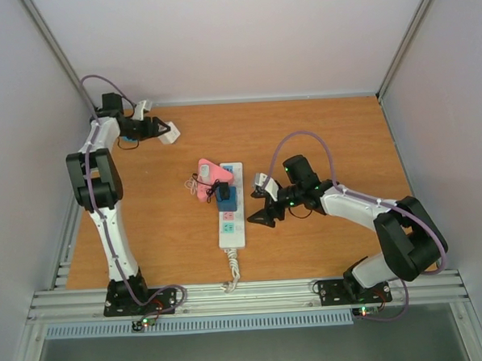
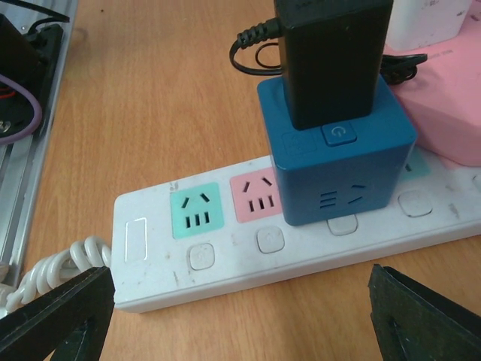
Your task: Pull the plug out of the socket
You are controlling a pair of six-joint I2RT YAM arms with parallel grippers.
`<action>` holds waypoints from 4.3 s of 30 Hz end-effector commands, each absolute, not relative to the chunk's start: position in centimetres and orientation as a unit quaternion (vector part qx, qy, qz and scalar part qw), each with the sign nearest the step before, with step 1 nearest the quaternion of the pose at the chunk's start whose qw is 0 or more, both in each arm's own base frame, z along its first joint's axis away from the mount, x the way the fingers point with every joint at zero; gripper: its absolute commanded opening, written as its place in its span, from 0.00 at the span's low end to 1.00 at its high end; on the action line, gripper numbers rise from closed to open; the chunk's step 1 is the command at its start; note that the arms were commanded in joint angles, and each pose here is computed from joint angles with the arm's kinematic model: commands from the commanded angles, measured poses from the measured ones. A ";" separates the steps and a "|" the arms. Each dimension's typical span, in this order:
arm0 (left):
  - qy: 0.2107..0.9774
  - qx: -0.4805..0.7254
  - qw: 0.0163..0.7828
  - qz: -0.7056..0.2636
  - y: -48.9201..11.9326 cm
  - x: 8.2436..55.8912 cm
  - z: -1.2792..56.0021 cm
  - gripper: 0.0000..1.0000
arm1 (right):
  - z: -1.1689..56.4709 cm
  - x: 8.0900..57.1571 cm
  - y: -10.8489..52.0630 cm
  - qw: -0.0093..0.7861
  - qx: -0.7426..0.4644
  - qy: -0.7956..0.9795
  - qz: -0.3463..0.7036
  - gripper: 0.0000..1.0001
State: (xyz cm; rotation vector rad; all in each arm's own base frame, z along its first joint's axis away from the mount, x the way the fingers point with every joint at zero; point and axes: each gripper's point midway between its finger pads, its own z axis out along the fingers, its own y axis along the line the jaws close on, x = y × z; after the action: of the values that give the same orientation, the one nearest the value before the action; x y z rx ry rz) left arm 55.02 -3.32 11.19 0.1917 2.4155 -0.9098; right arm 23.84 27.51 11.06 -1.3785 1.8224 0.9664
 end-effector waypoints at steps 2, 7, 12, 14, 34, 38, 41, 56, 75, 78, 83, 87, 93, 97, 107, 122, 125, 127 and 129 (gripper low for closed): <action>0.871 0.073 0.324 -0.363 -2.3 57.8 12.6 0.41 | 11.6 24.8 27.7 0.325 -0.521 0.700 0.364 0.93; 0.871 0.058 0.319 -0.370 -1.1 58.3 10.9 0.42 | 11.4 25.2 27.8 0.320 -0.518 0.705 0.363 0.93; 0.874 0.042 0.312 -0.371 -0.1 58.7 9.2 0.50 | 11.7 26.1 28.2 0.322 -0.513 0.708 0.364 0.94; 0.876 0.038 0.310 -0.368 0.2 58.8 8.6 0.54 | 11.7 26.3 28.4 0.323 -0.512 0.708 0.364 0.94; 0.892 0.035 0.348 -0.287 3.3 57.6 11.4 1.00 | 12.3 26.5 28.5 0.331 -0.510 0.705 0.366 0.94; 0.902 0.039 0.358 -0.238 4.3 57.1 12.2 1.00 | 12.3 26.4 28.5 0.333 -0.511 0.702 0.367 0.94; 0.911 0.046 0.357 -0.204 4.8 56.8 11.9 0.99 | 12.2 26.2 28.4 0.333 -0.512 0.701 0.369 0.94; 0.905 0.151 0.339 -0.207 0.1 55.5 11.7 0.67 | 12.3 25.5 28.3 0.327 -0.507 0.702 0.377 0.94; 0.926 0.078 0.331 -0.165 4.4 57.6 9.5 0.37 | 12.4 25.7 28.3 0.328 -0.507 0.704 0.374 0.94; 0.923 0.079 0.337 -0.168 4.5 57.6 10.1 0.38 | 12.5 25.8 28.4 0.330 -0.507 0.703 0.374 0.94; 0.908 0.106 0.361 -0.183 3.5 56.8 13.2 0.62 | 13.0 26.5 28.7 0.340 -0.507 0.699 0.372 0.94; 0.890 0.142 0.391 -0.187 2.5 55.6 16.9 0.91 | 13.2 27.0 29.0 0.348 -0.511 0.693 0.370 0.94; 0.865 0.163 0.444 -0.171 1.8 53.9 22.7 1.00 | 13.1 27.6 29.4 0.358 -0.531 0.678 0.361 0.94; 0.850 0.187 0.464 -0.164 1.2 52.4 26.0 1.00 | 13.4 28.4 30.0 0.365 -0.541 0.667 0.360 0.94; 0.809 0.318 0.453 -0.197 -5.0 45.9 29.6 1.00 | 12.7 29.0 31.2 0.369 -0.571 0.637 0.363 0.95; 0.812 0.344 0.407 -0.239 -16.3 35.2 25.6 0.97 | 10.7 29.1 33.8 0.396 -0.576 0.622 0.352 0.94; 0.823 0.326 0.386 -0.259 -17.2 33.5 24.5 0.98 | 10.3 29.2 34.2 0.407 -0.569 0.624 0.347 0.94; 0.829 0.316 0.373 -0.272 -17.6 32.8 23.8 0.98 | 9.9 29.2 34.2 0.408 -0.570 0.624 0.346 0.94; 0.836 0.303 0.359 -0.282 -17.8 32.4 23.2 0.97 | 9.5 29.1 34.2 0.409 -0.572 0.622 0.344 0.93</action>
State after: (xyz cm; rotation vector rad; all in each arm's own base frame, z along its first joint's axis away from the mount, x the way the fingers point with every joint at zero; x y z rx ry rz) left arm 32.27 -17.58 23.10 0.8976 2.1308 -0.6888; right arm 28.65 33.74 9.85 -1.4585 1.6055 0.8934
